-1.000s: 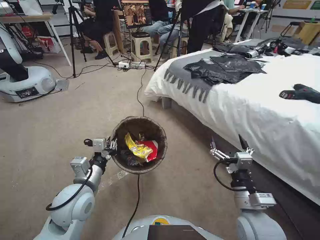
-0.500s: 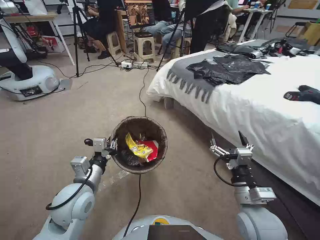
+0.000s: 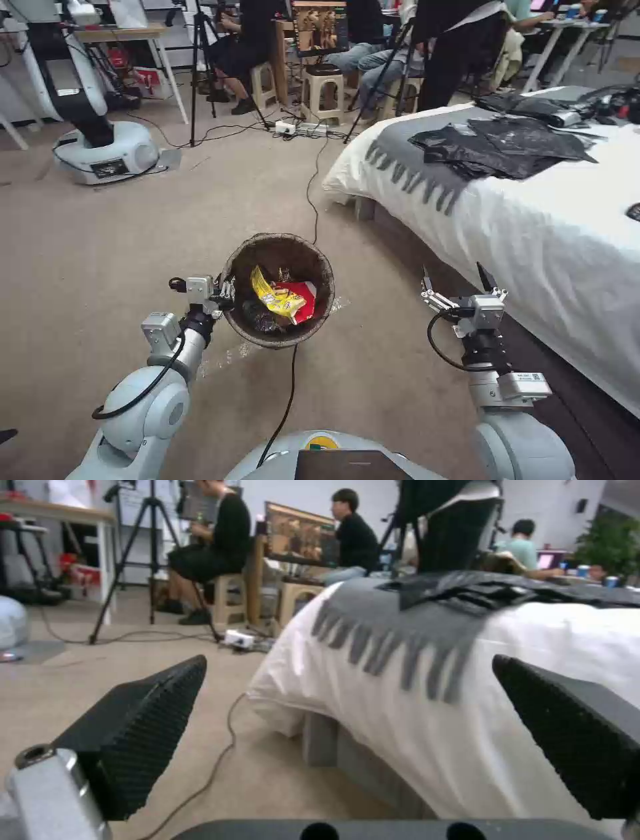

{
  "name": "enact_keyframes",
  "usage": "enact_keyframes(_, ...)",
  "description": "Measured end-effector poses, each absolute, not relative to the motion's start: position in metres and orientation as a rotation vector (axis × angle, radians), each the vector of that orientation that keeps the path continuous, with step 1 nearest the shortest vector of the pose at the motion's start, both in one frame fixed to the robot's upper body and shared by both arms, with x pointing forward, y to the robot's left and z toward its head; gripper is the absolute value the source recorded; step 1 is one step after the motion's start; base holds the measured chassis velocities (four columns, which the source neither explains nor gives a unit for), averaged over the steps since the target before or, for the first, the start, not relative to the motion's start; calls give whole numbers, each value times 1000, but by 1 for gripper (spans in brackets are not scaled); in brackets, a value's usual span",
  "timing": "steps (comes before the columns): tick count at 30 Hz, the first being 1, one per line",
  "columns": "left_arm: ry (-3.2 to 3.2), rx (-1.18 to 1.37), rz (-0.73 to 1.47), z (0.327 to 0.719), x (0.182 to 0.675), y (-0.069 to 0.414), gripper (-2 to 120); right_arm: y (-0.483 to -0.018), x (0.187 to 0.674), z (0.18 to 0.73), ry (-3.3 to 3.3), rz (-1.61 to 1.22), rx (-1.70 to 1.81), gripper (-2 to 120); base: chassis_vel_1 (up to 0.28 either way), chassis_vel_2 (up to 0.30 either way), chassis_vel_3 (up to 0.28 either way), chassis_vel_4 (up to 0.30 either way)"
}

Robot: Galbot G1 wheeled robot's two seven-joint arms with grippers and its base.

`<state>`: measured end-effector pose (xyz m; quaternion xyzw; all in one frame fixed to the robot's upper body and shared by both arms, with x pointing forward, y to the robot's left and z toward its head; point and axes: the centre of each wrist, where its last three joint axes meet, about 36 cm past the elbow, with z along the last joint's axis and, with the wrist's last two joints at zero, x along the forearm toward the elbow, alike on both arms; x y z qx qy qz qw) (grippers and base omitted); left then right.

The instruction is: Pick up the trash bin, then pick up the garbage from the floor and place it into the trash bin.

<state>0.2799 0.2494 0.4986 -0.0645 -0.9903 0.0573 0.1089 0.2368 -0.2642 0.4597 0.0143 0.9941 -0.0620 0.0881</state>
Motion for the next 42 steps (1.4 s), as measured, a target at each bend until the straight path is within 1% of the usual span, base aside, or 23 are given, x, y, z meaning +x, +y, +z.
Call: enact_keyframes(42,-2917,-190,170,498,280,250,7,-265,243,463,2962,-169,44,100,87,79,79,84)
